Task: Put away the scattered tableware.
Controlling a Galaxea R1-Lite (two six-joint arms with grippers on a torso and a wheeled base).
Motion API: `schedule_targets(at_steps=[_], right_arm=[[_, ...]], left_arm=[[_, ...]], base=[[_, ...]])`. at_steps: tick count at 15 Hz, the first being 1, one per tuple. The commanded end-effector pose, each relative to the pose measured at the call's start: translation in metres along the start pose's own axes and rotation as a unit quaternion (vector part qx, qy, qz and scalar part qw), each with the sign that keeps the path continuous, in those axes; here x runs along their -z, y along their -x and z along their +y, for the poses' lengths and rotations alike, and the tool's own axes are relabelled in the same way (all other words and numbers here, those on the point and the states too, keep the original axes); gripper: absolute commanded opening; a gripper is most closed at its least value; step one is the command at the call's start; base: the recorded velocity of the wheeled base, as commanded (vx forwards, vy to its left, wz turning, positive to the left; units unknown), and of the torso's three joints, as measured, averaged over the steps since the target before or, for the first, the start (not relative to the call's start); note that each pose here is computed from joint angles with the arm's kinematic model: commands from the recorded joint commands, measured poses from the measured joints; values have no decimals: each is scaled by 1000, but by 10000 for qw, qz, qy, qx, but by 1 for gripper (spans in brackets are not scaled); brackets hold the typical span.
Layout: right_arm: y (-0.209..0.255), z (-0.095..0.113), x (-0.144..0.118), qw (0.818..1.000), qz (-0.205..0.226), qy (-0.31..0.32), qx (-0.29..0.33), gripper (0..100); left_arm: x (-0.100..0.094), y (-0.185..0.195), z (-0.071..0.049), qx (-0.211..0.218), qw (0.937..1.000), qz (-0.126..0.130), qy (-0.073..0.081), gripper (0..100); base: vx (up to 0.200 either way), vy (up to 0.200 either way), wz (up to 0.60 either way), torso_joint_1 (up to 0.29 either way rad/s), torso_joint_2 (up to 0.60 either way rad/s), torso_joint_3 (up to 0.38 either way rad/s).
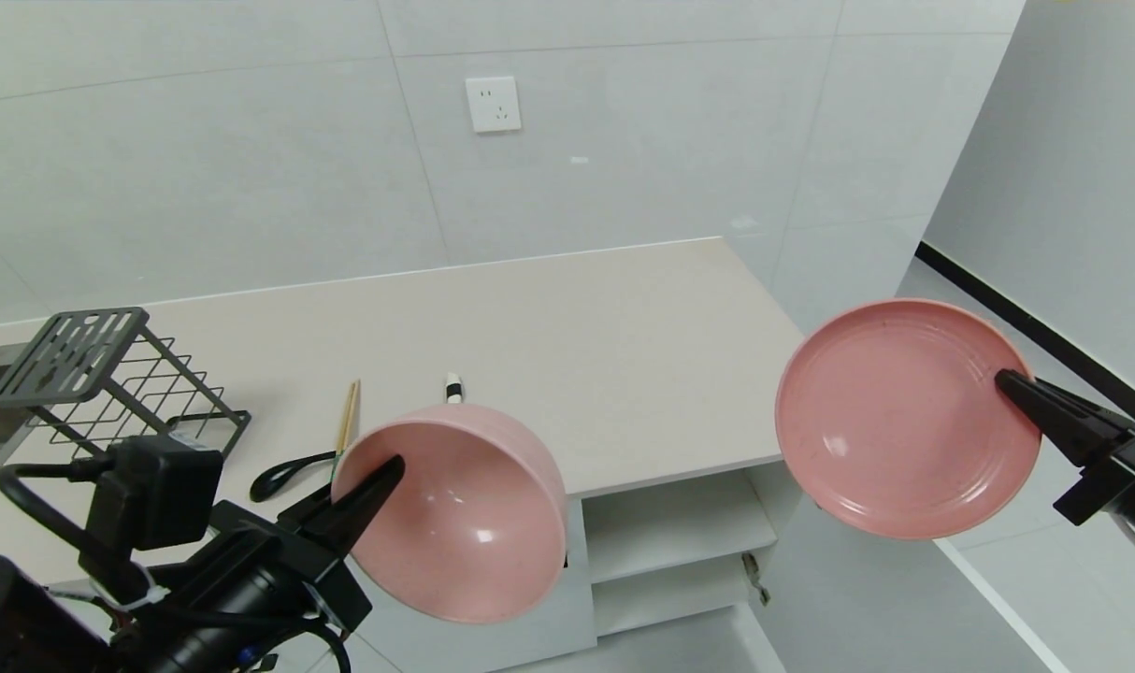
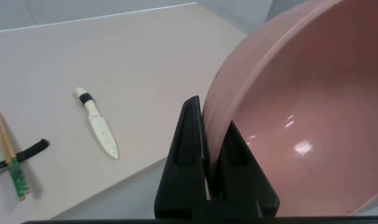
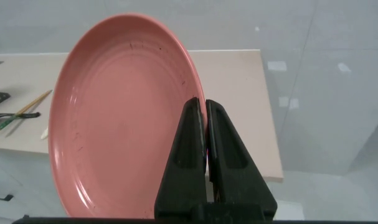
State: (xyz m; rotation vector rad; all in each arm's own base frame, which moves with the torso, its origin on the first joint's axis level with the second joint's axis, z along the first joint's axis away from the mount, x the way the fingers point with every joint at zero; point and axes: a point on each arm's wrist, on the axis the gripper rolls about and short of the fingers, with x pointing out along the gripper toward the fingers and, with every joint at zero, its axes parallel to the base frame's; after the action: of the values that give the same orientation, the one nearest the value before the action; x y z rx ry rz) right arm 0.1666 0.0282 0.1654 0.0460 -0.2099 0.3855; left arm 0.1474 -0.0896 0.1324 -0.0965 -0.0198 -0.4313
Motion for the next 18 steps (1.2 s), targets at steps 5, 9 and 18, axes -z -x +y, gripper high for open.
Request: schedule_targets(at_steps=[5,9,18], right_arm=[[0,0,0,10000,-3,74,1,0],[0,0,0,10000,4,72,9,0],[-1,0,0,10000,-4,74,9,0]], left_arm=[[0,0,0,-2,10000,0,-6,0],[0,0,0,-3,10000,8,0,0],[0,0,0,-3,10000,8,-7,0]], base=[[0,0,0,0,0,0],[0,0,0,-124,253,123],[0,0,0,-110,227,113]])
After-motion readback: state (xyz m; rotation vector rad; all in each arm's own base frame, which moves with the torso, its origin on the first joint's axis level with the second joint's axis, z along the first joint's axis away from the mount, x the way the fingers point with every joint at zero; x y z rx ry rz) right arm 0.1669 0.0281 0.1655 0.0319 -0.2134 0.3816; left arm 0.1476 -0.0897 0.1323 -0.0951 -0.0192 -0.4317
